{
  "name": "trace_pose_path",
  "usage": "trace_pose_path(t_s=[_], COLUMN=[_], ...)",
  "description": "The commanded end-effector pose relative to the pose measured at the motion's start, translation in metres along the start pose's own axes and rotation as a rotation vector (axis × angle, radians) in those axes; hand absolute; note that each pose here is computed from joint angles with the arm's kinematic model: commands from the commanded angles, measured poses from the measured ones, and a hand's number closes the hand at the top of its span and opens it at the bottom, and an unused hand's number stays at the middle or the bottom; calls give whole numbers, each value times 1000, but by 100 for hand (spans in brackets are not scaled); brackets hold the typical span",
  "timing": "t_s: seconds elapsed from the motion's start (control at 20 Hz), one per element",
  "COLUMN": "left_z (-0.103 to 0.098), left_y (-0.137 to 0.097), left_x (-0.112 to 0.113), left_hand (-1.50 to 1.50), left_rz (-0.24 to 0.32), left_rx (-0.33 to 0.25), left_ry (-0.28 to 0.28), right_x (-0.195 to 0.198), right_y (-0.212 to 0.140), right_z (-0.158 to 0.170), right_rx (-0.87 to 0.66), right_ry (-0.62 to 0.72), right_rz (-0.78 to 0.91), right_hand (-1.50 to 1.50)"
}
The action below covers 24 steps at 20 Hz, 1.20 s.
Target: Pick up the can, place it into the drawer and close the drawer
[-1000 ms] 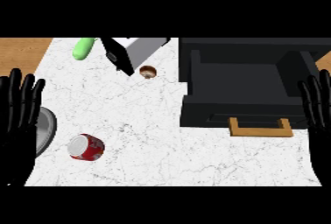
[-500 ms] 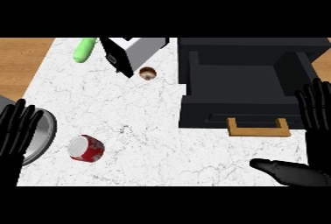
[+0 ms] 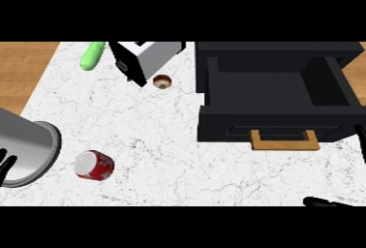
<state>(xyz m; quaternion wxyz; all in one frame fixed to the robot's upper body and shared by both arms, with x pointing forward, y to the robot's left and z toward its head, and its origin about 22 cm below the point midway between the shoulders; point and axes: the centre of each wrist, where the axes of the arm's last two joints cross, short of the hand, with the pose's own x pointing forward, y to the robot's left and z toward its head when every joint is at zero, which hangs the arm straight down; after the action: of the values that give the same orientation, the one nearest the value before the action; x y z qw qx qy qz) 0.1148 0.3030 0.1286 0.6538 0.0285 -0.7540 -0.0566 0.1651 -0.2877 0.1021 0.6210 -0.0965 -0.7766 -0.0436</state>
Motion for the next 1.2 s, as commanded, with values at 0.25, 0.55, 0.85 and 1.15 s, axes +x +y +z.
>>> trace_pose_path(t_s=[0.25,0.55,0.85,1.15], left_z=[24,11,22,-16], left_y=[21,26,35,14], left_x=[4,6,5,-6], left_hand=[-150,-150,-150,-150], left_rz=[30,147,247,318], left_rx=[16,60,55,41], left_ry=[25,74,100,128], right_x=[-16,-6,8,-8], right_y=[-37,-51,-63,-79], right_z=[19,24,51,43], right_rx=[1,3,22,5], right_ry=[23,7,17,-2], right_rz=[-9,6,10,-16], right_hand=[-150,-150,-150,-150])
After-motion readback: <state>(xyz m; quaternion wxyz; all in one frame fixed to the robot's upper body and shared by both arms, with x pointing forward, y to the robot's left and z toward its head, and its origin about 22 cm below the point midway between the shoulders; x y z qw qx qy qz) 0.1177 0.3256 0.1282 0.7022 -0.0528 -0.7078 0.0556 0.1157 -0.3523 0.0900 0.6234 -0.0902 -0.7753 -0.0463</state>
